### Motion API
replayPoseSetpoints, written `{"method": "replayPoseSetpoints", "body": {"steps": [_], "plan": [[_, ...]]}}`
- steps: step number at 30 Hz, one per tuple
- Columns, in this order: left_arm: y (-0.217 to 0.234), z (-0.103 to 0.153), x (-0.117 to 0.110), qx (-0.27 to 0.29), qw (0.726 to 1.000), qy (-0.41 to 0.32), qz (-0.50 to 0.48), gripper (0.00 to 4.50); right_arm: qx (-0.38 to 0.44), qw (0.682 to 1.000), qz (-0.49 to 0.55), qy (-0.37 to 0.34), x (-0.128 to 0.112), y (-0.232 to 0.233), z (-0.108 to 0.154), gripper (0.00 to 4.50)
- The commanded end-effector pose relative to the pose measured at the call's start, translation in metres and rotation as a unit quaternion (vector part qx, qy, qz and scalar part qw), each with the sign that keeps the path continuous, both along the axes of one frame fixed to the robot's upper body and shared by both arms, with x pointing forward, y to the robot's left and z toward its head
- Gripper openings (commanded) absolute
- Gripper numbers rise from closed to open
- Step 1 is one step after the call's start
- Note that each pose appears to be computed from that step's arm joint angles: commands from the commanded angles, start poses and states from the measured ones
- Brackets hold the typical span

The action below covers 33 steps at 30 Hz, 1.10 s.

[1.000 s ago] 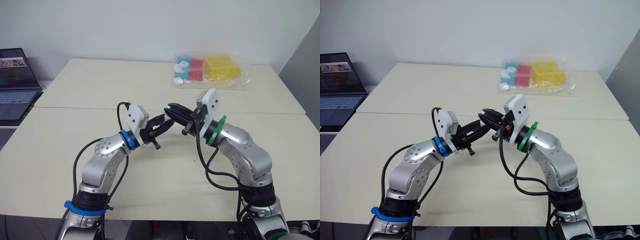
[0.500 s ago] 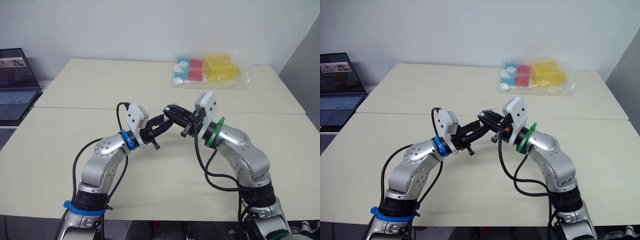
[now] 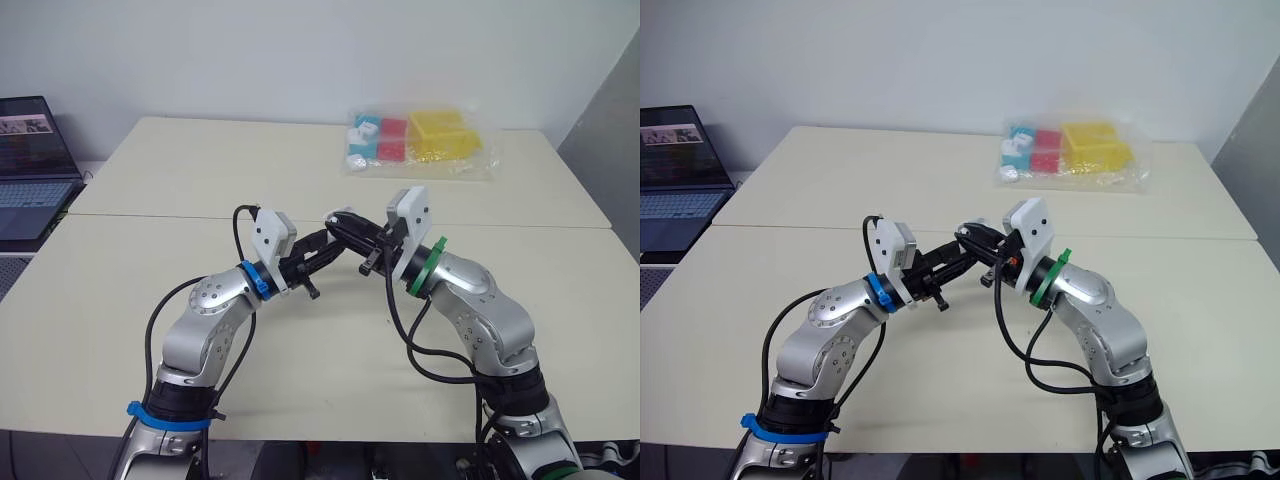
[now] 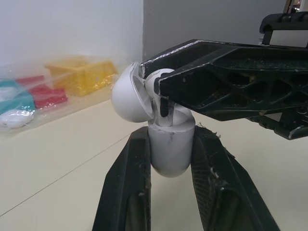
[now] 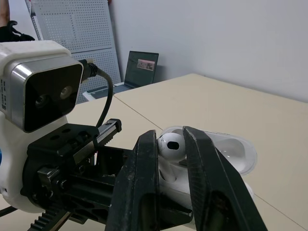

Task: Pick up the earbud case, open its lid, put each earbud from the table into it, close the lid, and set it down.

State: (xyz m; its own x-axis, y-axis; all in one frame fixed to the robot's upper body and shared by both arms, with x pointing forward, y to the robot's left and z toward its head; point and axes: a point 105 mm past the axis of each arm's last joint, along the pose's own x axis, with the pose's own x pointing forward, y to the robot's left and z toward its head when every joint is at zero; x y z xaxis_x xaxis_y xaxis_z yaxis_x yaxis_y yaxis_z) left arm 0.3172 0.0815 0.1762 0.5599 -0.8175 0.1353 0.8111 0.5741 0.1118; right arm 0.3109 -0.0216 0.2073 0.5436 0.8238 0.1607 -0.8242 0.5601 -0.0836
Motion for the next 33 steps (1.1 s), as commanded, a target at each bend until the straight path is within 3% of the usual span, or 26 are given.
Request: {"method": "replayPoseSetpoints", "body": {"steps": [1,5,15,20,24,32,33], "plan": [[0.0,0.022,-0.005,-0.011,0.999,-0.042,-0.009,0.76,-0.006,1.0,-0.011,-0.001,0.0,-0.004,0.0,1.42],[0.001,0.021,-0.005,-0.009,0.999,-0.042,-0.008,0.76,-0.005,1.0,-0.014,-0.009,-0.001,-0.006,0.004,2.82],[0.003,0.019,-0.004,-0.005,0.999,-0.039,-0.004,0.76,-0.022,0.999,0.002,-0.023,-0.015,-0.011,0.012,2.86],[0.003,0.015,-0.004,0.0,0.999,-0.034,-0.006,0.76,-0.045,0.998,0.033,-0.038,-0.037,-0.025,0.031,2.86],[-0.001,0.012,-0.008,0.013,0.999,-0.034,-0.027,0.76,-0.056,0.997,0.043,-0.035,-0.039,-0.036,0.043,2.86],[-0.021,-0.002,-0.029,0.069,0.988,-0.05,-0.126,0.76,-0.188,0.981,0.022,-0.032,0.006,-0.06,0.051,0.03],[-0.023,-0.004,-0.031,0.072,0.987,-0.052,-0.132,0.76,-0.197,0.98,0.025,-0.032,0.011,-0.059,0.05,0.0]]}}
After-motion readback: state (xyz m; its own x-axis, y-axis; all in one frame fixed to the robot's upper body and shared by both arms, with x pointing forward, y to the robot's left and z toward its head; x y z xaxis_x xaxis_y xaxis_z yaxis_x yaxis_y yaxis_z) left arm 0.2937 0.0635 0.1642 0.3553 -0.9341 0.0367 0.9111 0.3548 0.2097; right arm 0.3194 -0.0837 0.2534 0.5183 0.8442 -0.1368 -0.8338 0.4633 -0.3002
